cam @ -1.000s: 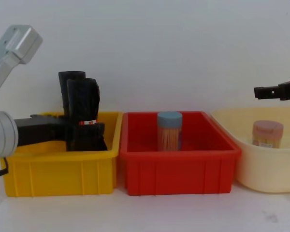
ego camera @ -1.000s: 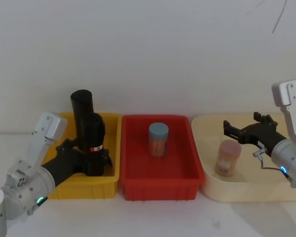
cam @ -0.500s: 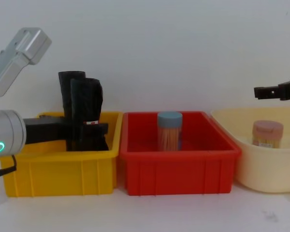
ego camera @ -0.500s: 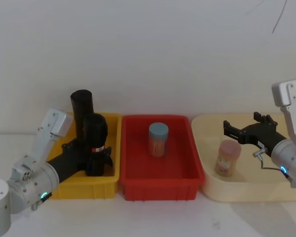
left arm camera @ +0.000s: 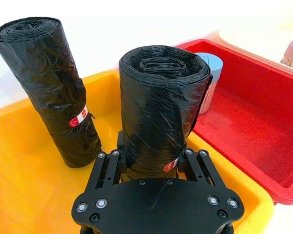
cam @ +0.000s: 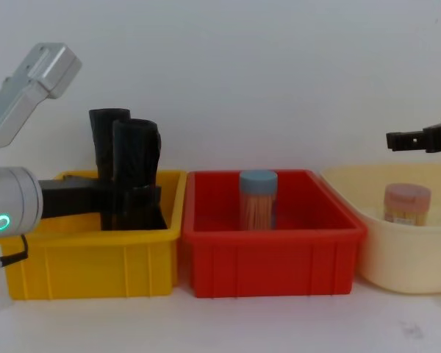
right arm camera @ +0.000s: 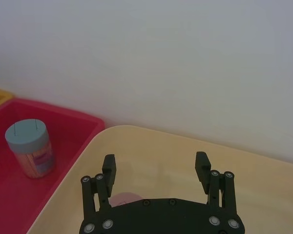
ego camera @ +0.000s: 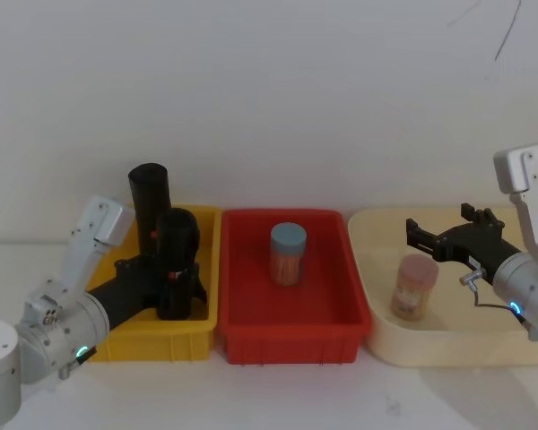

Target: Pick up the garbage bag with the one hand and transfer it to the other hand.

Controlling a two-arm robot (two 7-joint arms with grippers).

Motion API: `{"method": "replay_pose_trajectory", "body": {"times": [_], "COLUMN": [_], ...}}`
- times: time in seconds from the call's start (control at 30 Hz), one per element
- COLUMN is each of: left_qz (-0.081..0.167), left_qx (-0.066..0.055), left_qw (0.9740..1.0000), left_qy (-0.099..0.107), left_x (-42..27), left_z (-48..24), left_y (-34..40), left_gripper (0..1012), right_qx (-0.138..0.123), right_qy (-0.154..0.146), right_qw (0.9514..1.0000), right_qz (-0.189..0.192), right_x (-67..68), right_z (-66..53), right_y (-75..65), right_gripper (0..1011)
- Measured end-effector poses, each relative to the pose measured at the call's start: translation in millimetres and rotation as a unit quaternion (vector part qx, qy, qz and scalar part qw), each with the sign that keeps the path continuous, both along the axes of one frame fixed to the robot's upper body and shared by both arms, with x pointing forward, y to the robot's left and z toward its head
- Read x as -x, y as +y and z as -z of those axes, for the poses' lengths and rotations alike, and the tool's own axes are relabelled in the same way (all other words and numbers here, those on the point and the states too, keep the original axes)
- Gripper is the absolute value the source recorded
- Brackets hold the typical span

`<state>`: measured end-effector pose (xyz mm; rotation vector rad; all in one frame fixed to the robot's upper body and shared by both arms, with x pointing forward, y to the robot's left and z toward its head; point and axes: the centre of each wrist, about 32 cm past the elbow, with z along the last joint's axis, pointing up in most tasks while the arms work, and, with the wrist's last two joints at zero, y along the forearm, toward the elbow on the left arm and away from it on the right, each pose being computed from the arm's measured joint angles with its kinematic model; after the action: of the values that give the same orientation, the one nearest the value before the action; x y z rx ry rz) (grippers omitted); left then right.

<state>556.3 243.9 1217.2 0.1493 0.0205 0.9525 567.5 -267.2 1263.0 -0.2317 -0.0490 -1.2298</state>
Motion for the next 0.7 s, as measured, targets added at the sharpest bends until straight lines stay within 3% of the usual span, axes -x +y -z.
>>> {"method": "replay_pose_trajectory", "body": {"times": [0.33,0.7], "left_qz": [-0.001,0.017], "left_qx": [-0.002,0.004], "left_qw": [1.0000,0.9997], "left_qy": [-0.002,-0.016], "left_x": [0.3,-5.5], "left_z": [-3.5,-26.7], "left_y": [1.1,4.4], "left_gripper": [484,482], "right_qx": [0.000,0.000], "right_qy": [0.000,0.000], "right_qw": [1.0000,1.0000], "right_qz": [0.000,0.000], "right_x": [0.0,0.0], "right_z": [0.0,0.0], "right_y": [0.0,0.0], "right_gripper": [999,999]}}
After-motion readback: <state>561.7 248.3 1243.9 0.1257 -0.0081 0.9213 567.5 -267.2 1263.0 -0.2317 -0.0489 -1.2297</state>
